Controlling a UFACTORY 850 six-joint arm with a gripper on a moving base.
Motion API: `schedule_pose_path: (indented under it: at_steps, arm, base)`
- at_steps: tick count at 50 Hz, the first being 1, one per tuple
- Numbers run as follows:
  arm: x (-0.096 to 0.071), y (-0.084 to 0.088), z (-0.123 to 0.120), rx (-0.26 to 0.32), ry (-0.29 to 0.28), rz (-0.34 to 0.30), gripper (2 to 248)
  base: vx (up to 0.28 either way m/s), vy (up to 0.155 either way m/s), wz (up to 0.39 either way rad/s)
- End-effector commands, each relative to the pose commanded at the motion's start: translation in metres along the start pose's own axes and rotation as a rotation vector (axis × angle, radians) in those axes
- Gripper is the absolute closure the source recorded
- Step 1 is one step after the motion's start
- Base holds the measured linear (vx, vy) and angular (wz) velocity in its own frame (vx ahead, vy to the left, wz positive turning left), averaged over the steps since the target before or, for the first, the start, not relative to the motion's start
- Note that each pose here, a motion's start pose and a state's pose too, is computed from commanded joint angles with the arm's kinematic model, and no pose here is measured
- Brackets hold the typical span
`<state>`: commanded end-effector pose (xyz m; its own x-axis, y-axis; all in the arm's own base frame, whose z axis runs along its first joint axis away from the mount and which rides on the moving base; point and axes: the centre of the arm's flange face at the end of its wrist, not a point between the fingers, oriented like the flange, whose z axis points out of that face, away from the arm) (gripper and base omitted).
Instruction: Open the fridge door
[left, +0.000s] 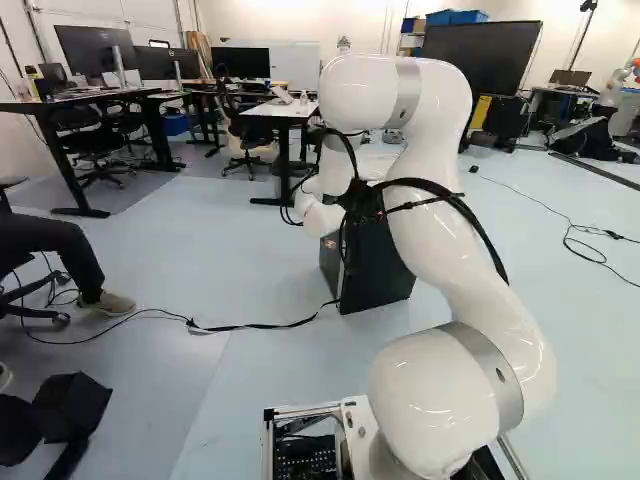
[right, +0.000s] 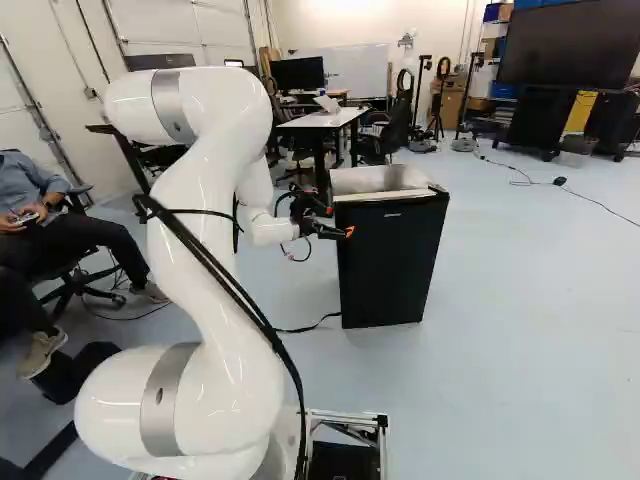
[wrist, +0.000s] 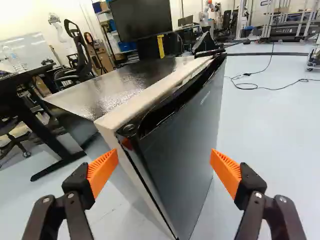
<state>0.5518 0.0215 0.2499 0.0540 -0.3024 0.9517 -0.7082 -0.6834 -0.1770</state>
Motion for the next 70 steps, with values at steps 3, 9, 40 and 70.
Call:
schedule_pose_path:
  at_steps: [3, 9, 40, 70]
  arm:
    - [0.001, 0.003, -0.001, -0.002, -0.002, -0.002, 3]
    - [0.002, 0.010, -0.006, -0.007, -0.007, -0.009, 3]
    - [0.006, 0.034, -0.022, -0.021, -0.023, -0.032, 3]
    - [0.002, 0.025, -0.028, 0.000, -0.026, -0.036, 3]
  base:
    - [0.000, 0.000, 0.000]
    - [0.000, 0.000, 0.000]
    - [0.000, 0.000, 0.000]
    - [0.000, 0.000, 0.000]
